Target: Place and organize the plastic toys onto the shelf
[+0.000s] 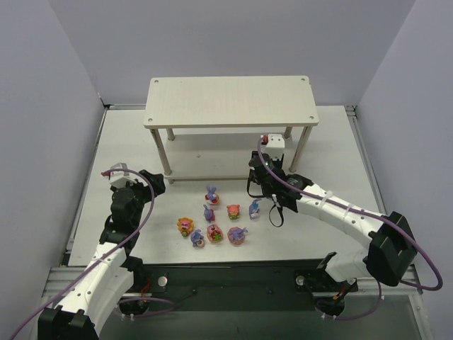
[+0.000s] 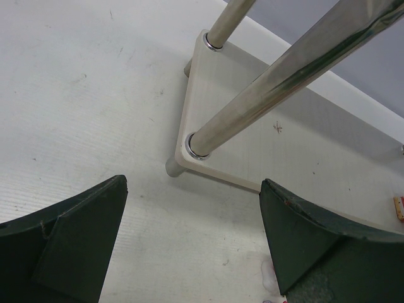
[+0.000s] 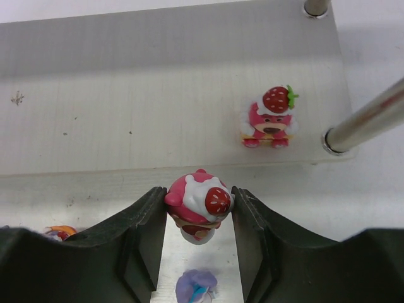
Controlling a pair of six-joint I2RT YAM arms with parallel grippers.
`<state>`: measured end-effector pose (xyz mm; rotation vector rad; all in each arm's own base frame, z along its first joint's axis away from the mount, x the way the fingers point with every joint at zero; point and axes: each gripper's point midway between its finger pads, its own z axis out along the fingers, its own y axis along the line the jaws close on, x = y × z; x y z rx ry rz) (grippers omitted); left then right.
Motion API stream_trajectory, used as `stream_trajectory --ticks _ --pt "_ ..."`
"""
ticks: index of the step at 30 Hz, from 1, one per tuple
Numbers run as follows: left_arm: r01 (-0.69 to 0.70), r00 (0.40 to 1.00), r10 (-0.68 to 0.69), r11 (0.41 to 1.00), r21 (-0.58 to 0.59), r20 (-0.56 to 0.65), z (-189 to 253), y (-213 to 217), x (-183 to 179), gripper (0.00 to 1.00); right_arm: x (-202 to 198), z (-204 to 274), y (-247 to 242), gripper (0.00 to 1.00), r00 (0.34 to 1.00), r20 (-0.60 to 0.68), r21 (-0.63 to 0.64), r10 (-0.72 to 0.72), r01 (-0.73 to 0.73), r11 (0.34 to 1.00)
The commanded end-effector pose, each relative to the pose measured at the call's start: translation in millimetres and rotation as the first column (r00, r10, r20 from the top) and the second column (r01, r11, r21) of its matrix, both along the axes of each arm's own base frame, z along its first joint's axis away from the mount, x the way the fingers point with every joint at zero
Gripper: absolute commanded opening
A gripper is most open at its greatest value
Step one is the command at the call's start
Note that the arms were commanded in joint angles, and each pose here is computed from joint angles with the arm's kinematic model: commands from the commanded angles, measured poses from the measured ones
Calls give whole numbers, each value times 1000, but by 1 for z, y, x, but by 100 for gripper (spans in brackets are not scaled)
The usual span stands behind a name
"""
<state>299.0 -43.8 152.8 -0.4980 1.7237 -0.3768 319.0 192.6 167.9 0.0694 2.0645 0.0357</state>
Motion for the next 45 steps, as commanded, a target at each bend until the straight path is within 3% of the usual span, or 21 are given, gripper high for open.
stream_trajectory --ticks 1,12,34,45 --pt "-13 998 13 1000 7 53 22 3 5 96 23 17 16 8 997 45 5 64 -65 998" --pt "-16 999 16 1000 9 47 20 4 6 96 47 -8 27 10 987 8 -4 162 -162 987" --pt "-22 999 21 1000 12 49 20 5 6 96 74 -35 24 11 995 -35 -38 89 -91 995" --pt "-24 998 23 1000 16 52 22 6 6 96 80 -51 18 17 997 -73 -70 38 -43 997"
